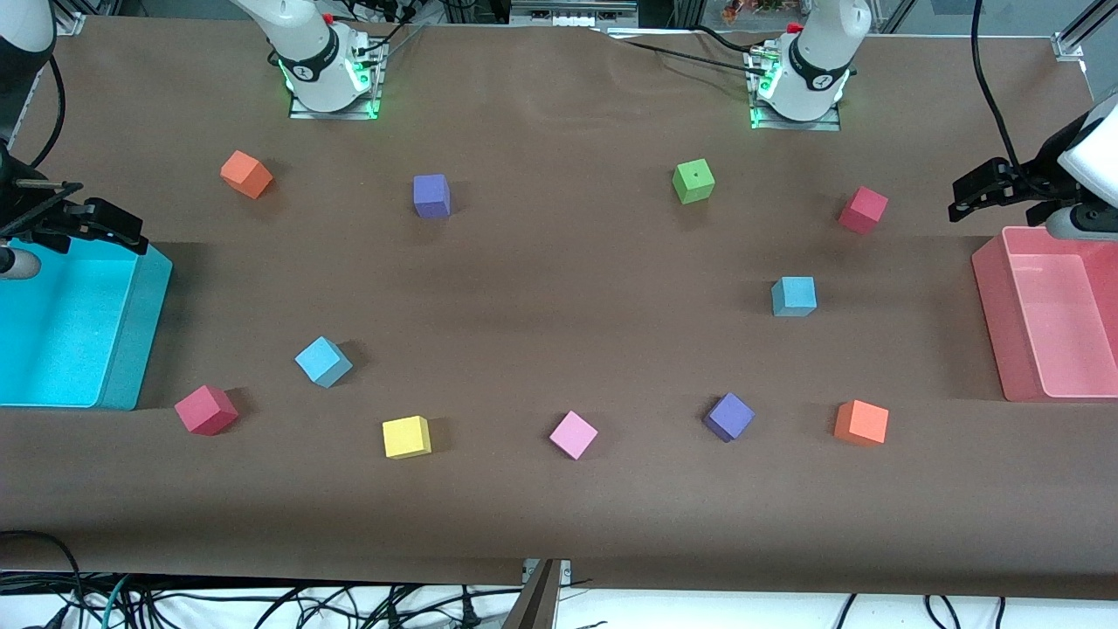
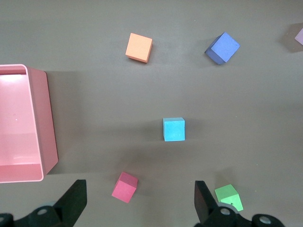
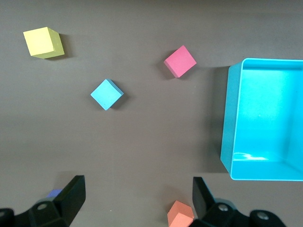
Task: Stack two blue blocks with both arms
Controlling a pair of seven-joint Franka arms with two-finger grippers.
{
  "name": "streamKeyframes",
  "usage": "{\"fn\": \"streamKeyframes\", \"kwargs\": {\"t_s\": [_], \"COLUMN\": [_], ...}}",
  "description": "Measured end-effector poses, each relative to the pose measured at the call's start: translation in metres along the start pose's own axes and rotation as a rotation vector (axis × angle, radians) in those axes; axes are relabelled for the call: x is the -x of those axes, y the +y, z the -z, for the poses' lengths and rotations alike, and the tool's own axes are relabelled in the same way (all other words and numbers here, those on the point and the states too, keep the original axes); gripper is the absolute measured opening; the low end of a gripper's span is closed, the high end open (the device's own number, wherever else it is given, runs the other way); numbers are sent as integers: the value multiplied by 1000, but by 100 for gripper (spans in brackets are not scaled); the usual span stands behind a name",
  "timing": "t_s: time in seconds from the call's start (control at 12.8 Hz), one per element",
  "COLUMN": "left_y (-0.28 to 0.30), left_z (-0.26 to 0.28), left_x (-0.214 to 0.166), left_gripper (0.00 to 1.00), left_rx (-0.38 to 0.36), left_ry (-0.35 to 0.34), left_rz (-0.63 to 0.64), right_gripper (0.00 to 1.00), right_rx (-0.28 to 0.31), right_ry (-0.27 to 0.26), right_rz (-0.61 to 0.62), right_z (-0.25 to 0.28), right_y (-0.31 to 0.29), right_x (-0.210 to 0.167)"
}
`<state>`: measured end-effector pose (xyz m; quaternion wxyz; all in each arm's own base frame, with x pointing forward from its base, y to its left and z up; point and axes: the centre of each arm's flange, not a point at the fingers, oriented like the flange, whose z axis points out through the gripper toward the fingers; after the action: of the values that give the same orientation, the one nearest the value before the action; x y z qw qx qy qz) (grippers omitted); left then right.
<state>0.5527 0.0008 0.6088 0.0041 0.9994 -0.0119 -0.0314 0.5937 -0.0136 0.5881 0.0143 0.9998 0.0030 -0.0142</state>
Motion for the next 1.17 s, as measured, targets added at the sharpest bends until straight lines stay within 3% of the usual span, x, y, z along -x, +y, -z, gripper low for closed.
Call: {"fn": "streamKeyframes", "kwargs": {"t_s": [1.17], "left_y": [1], "left_z": [-5], "left_x": [-3], "left_gripper": [100], "left_rx": [0], "left_ry": [-10], "left_rz": [-2], "right_gripper": [100], "right_rx": [0], "right_ry": [0], "right_rz": [-1], "right_z": [0], "right_y": [0], "right_x": [0]}}
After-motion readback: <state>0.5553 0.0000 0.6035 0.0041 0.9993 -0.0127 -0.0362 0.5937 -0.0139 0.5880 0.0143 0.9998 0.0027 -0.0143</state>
